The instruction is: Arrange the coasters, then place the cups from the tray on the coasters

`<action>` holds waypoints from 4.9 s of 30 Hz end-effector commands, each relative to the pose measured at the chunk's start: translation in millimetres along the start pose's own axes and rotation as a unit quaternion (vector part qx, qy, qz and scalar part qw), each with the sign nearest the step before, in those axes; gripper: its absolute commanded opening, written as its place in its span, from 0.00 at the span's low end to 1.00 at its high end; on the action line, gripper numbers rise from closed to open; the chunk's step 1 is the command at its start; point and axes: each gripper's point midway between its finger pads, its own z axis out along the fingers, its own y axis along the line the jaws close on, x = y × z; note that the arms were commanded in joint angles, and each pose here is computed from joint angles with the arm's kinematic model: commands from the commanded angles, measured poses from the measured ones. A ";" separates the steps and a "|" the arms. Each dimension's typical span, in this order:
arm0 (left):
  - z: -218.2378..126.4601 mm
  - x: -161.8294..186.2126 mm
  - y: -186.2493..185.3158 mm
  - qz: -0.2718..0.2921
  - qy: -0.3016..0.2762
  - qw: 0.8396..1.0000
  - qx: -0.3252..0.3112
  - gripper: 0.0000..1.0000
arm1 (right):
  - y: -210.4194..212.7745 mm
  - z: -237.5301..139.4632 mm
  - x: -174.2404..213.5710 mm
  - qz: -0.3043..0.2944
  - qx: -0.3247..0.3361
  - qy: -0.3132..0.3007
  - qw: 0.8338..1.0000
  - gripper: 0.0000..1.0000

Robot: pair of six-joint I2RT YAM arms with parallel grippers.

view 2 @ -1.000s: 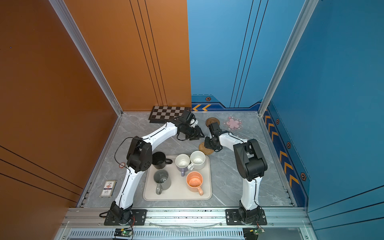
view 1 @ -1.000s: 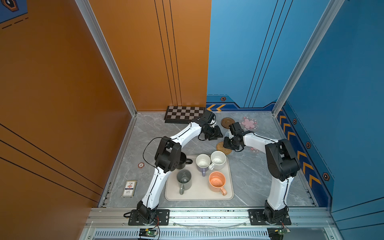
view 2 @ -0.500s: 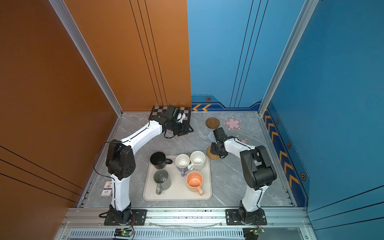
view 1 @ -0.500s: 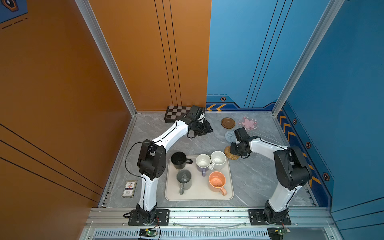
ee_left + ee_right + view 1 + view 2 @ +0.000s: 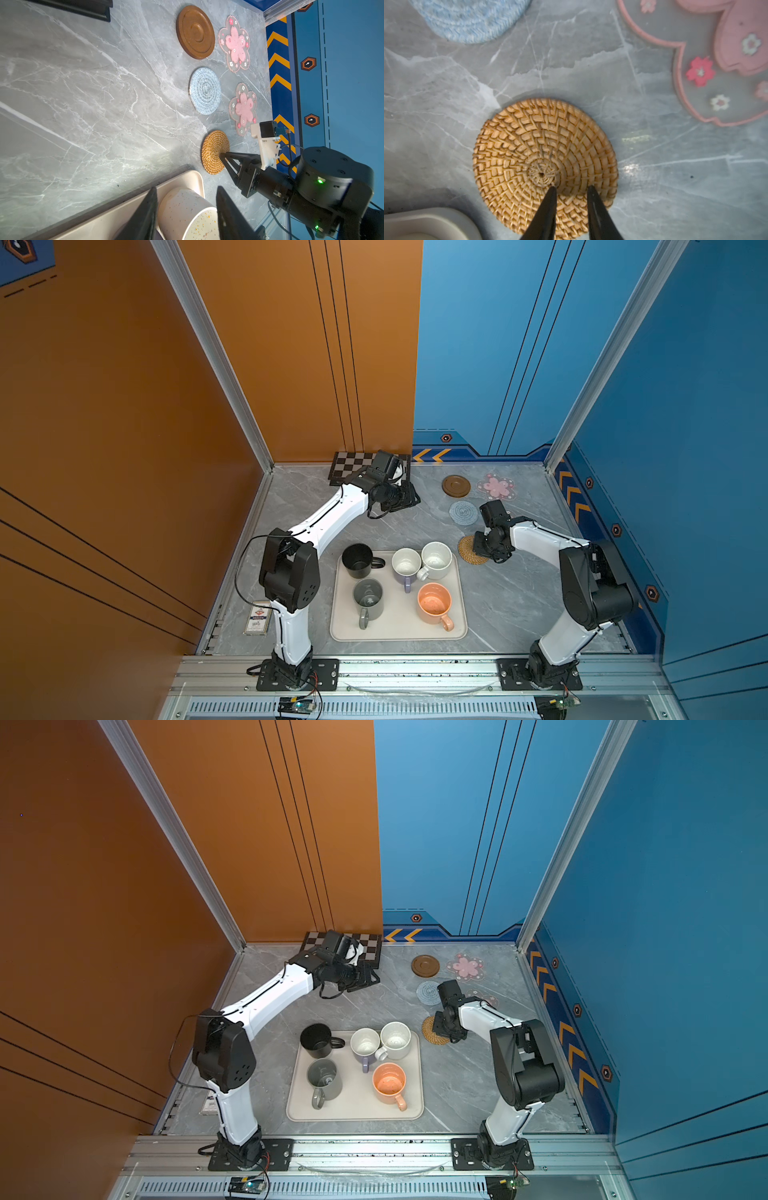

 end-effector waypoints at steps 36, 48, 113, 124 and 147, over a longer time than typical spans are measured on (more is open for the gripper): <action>-168.1 84.9 124.8 0.073 -0.108 0.957 -0.257 0.61 | -35.6 -199.2 -4.7 0.019 -0.042 -0.198 0.979 0.60; -189.9 102.5 153.2 0.040 -0.117 0.954 -0.274 0.62 | -13.8 -219.3 18.5 -0.024 -0.075 -0.194 0.978 0.62; -195.2 119.5 160.8 -0.025 -0.120 0.966 -0.230 0.63 | 96.4 -129.5 240.5 -0.408 -0.093 0.051 0.907 0.71; -192.1 120.8 162.5 -0.030 -0.115 0.966 -0.231 0.63 | 91.6 -104.1 240.2 -0.403 -0.066 0.049 0.912 0.53; -192.5 115.7 161.1 -0.027 -0.115 0.966 -0.231 0.63 | 81.0 -111.3 227.0 -0.356 -0.087 0.033 0.930 0.00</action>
